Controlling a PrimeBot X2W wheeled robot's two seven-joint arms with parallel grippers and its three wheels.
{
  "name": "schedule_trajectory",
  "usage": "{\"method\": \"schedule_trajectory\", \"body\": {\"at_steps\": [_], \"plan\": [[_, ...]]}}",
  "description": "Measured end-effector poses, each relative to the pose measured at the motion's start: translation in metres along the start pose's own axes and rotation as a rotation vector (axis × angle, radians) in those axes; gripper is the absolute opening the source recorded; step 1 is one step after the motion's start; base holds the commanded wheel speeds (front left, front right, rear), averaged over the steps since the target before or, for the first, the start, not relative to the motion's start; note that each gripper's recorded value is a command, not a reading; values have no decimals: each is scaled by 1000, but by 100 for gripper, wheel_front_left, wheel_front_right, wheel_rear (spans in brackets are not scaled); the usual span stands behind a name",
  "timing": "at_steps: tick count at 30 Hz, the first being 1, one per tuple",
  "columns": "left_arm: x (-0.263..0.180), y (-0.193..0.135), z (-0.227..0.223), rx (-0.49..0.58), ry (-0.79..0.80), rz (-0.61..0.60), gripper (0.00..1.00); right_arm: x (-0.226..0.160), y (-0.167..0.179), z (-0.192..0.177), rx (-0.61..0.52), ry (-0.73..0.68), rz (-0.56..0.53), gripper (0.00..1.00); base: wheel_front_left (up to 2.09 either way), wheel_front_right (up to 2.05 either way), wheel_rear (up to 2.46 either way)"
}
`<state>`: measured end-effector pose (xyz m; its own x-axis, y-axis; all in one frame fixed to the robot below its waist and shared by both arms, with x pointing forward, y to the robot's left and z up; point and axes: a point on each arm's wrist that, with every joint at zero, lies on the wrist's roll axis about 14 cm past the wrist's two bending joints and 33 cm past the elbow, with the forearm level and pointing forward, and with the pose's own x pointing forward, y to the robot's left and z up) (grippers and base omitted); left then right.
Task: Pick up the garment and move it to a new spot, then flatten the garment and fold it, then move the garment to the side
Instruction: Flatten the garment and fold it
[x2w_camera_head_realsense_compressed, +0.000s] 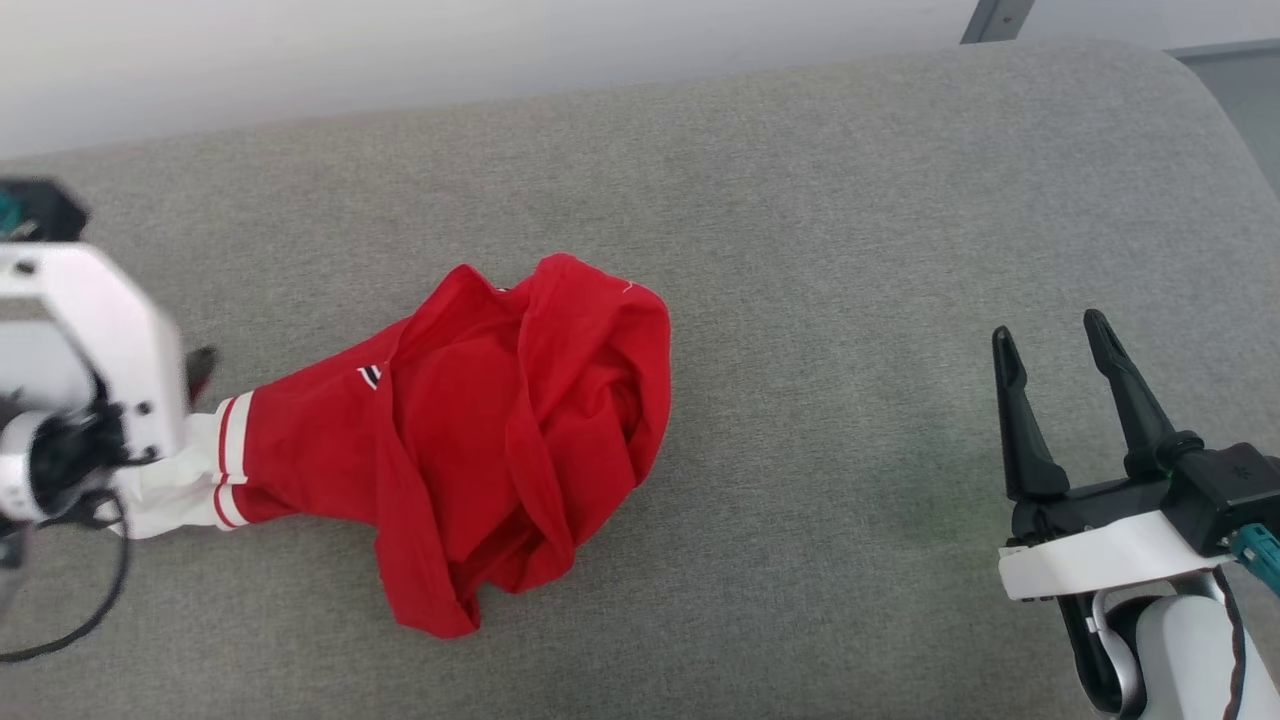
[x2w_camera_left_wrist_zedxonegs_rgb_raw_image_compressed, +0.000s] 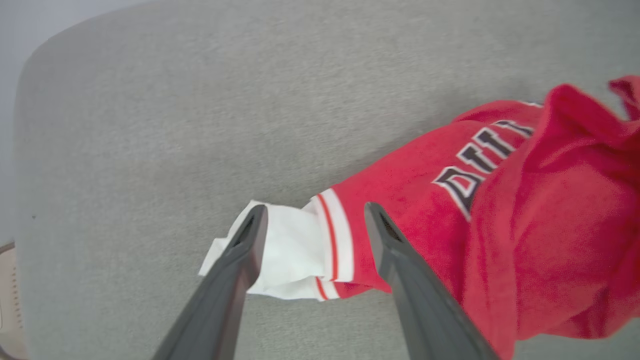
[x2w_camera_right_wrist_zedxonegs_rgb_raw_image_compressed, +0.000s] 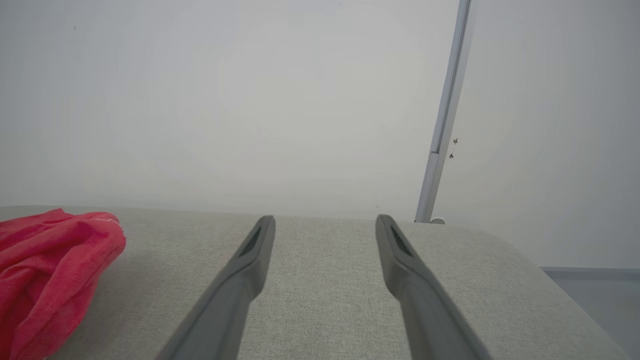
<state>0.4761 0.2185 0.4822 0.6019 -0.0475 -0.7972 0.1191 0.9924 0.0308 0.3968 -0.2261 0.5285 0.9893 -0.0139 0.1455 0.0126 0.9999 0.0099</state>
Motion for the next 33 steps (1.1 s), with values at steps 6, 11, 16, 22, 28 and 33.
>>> {"method": "schedule_trajectory", "body": {"at_steps": [6, 11, 16, 22, 28, 33], "plan": [[-3, -69, 22, 88, -58, -176, 100, -4, -3, 1, -3, 1, -9, 100, 0, 0, 0], [8, -103, 19, 126, -22, -255, 100, -8, -9, 3, -8, 0, -28, 100, 0, 0, 0], [22, -117, 11, 160, 34, -272, 100, -12, -17, 2, -13, 9, -55, 100, 0, 0, 0], [51, -111, -11, 194, 123, -230, 38, -12, -20, -1, -13, 16, -72, 100, 0, 0, 0], [47, -162, 0, 125, 102, -450, 0, -11, -23, -3, -14, 20, -82, 100, 0, 0, 0], [14, -216, -3, 136, 140, -662, 0, -11, -25, -2, -17, 18, -87, 100, 0, 0, 0]]}}
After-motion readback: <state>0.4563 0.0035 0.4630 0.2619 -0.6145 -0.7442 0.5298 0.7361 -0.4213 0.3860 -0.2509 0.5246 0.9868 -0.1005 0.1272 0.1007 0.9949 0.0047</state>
